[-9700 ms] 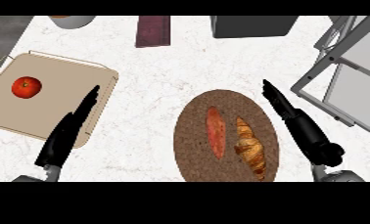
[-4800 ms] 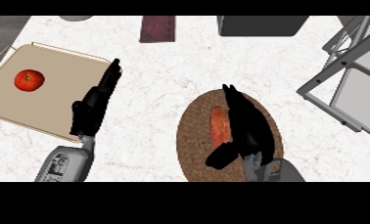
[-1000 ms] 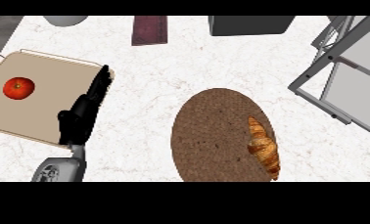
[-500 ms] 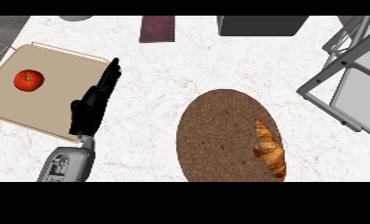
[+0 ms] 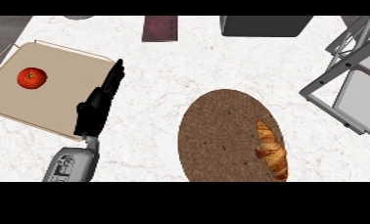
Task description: Pick the sweet potato from the placemat and place it in the tiered shelf
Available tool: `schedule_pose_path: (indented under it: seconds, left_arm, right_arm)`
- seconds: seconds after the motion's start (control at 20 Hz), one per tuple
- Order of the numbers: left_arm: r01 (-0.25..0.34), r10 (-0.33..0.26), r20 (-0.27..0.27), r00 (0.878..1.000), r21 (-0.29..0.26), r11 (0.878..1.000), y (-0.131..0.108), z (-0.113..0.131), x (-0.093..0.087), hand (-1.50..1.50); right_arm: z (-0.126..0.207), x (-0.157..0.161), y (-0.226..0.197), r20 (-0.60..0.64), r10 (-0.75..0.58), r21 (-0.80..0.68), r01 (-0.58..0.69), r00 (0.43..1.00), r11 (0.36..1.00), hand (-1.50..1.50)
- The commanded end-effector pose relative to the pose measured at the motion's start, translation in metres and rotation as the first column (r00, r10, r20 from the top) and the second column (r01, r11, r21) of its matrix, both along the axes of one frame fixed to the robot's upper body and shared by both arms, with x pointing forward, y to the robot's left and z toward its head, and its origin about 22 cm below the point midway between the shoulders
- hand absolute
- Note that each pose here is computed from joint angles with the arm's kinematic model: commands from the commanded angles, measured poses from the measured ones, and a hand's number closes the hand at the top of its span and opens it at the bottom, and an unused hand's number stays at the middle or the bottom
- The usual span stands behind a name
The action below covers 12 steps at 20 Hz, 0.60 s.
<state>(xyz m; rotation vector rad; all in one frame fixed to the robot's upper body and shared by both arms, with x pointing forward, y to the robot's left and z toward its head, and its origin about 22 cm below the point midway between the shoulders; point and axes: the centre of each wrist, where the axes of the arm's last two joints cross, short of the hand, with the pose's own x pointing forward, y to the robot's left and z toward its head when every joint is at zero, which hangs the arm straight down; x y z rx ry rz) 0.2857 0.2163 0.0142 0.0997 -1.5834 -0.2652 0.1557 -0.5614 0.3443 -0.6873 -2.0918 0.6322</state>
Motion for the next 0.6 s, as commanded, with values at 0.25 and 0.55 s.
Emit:
schedule_pose_path:
  seconds: [0.25,0.55]
  left_arm:
    - [0.007,-0.007,0.004,1.000,-0.006,1.000,0.015,0.008,-0.001,0.00]
    - [0.007,-0.007,0.008,1.000,-0.008,1.000,0.006,0.000,-0.001,0.00]
  right_arm:
    - [-0.030,0.050,0.032,0.085,-0.008,-0.074,0.015,0.996,0.997,1.50]
    - [-0.053,0.086,0.057,0.142,0.044,-0.062,-0.035,0.989,0.997,1.50]
